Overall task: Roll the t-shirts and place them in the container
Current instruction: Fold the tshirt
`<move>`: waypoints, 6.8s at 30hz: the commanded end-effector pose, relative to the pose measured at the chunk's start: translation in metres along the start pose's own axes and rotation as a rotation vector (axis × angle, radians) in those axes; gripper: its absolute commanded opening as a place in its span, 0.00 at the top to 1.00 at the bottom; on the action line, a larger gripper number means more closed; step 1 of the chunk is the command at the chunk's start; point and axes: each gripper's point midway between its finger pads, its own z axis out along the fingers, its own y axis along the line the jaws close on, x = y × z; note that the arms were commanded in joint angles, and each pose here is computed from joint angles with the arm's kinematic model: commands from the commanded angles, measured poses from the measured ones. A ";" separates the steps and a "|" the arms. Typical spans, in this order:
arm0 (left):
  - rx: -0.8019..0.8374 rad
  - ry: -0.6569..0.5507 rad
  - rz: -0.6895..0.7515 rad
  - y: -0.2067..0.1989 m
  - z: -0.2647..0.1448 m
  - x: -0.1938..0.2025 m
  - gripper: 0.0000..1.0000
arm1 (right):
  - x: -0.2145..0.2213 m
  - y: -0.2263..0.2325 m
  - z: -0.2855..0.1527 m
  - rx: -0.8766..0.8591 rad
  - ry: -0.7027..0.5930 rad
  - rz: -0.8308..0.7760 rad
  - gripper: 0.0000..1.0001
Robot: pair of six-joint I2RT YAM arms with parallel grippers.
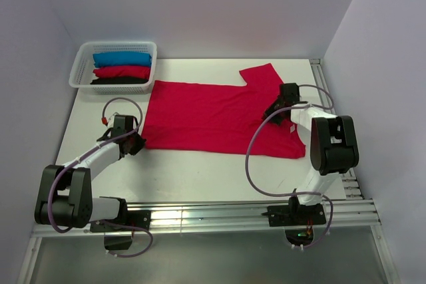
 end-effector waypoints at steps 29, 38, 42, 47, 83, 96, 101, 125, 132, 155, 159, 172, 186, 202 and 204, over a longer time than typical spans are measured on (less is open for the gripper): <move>0.017 -0.010 0.012 -0.004 0.002 0.000 1.00 | -0.015 0.079 0.008 -0.136 -0.044 -0.155 0.77; 0.014 -0.019 0.008 -0.002 -0.005 -0.001 1.00 | -0.019 0.100 -0.025 -0.281 -0.108 -0.199 0.51; 0.002 -0.045 0.011 -0.001 -0.012 -0.007 1.00 | -0.016 0.087 -0.037 -0.270 -0.119 -0.196 0.62; 0.004 -0.071 0.019 0.000 -0.022 -0.013 1.00 | 0.000 0.051 -0.045 -0.189 -0.093 -0.182 0.83; -0.023 0.027 0.040 0.014 -0.020 0.011 1.00 | 0.010 -0.154 -0.087 0.369 -0.235 0.191 0.84; -0.032 0.050 0.013 0.020 -0.022 0.021 0.99 | 0.011 -0.194 -0.097 0.567 -0.240 0.319 1.00; -0.038 0.053 0.002 0.025 -0.028 0.023 1.00 | 0.026 -0.201 -0.099 0.563 -0.187 0.337 1.00; -0.028 0.105 -0.087 0.041 -0.043 0.056 0.59 | 0.000 -0.182 -0.145 0.444 -0.363 0.366 0.83; 0.064 0.056 -0.104 0.027 -0.056 0.049 0.29 | -0.031 -0.133 -0.156 0.225 -0.415 0.257 0.69; 0.119 -0.118 0.009 -0.048 -0.077 -0.035 0.35 | -0.056 -0.069 -0.100 0.031 -0.264 0.177 0.82; 0.149 -0.086 0.052 -0.066 -0.062 -0.034 0.36 | -0.048 -0.051 -0.074 0.042 -0.197 0.119 0.94; 0.093 0.012 0.120 -0.076 -0.005 -0.022 0.38 | -0.047 -0.035 -0.015 0.145 -0.108 0.112 1.00; -0.016 0.058 0.112 -0.050 0.020 -0.006 0.40 | -0.038 -0.078 -0.003 0.369 -0.081 0.134 1.00; -0.173 0.077 0.114 -0.008 0.021 0.029 0.42 | -0.016 -0.111 -0.017 0.472 -0.065 0.123 1.00; -0.182 0.092 0.123 -0.007 0.022 0.038 0.42 | -0.014 -0.115 -0.020 0.488 -0.063 0.124 1.00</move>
